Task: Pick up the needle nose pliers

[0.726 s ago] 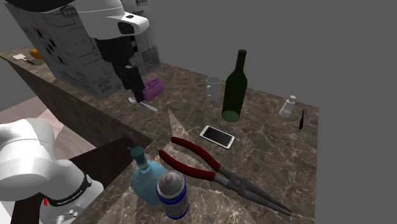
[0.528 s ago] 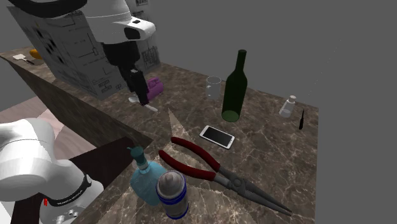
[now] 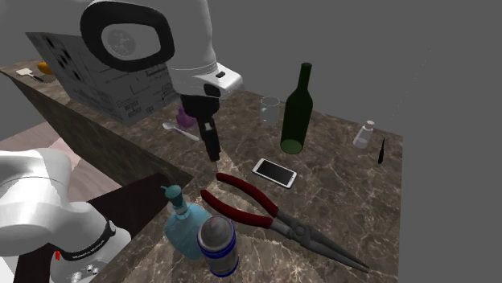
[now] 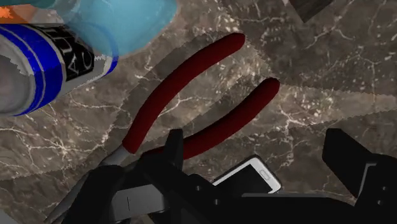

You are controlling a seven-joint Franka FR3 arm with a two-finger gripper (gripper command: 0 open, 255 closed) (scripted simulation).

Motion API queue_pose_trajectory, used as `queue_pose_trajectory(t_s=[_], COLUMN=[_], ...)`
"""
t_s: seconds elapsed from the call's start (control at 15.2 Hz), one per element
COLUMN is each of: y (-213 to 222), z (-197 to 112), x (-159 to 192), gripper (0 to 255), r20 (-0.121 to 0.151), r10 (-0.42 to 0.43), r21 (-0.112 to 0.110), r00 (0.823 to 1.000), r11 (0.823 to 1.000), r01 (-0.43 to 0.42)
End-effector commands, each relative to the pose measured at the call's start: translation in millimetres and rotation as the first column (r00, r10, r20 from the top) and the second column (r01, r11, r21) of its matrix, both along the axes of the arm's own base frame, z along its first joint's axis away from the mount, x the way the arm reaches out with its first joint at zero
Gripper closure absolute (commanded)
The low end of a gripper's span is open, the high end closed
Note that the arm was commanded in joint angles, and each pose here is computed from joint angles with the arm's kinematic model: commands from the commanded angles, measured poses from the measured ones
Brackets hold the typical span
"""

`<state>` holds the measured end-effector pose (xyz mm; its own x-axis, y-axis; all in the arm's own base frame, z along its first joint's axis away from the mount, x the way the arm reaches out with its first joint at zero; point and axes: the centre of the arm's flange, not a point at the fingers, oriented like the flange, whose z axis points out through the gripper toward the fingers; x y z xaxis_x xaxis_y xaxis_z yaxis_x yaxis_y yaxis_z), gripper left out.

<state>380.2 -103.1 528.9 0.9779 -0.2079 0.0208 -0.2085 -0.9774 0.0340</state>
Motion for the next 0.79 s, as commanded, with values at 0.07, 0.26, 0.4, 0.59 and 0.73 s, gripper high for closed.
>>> queue_pose_trajectory(t_s=[0.07,0.26,0.4,0.59,0.73], y=[-31,-60,-81,-112,-132], z=[-26,-51,-69,-95,-113], x=[14,27,33,40,43], gripper=[0,0,0,0,0], r20=[0.000,-0.002,-0.005,-0.011,-0.015], r10=[-0.118,-0.231,-0.305,-0.413,-0.481], r21=[0.014,0.028,0.038,0.051,0.060], r00=[0.993,0.973,0.952,0.911,0.876], r11=[0.993,0.972,0.952,0.909,0.875], r01=[0.118,0.231,0.305,0.413,0.481])
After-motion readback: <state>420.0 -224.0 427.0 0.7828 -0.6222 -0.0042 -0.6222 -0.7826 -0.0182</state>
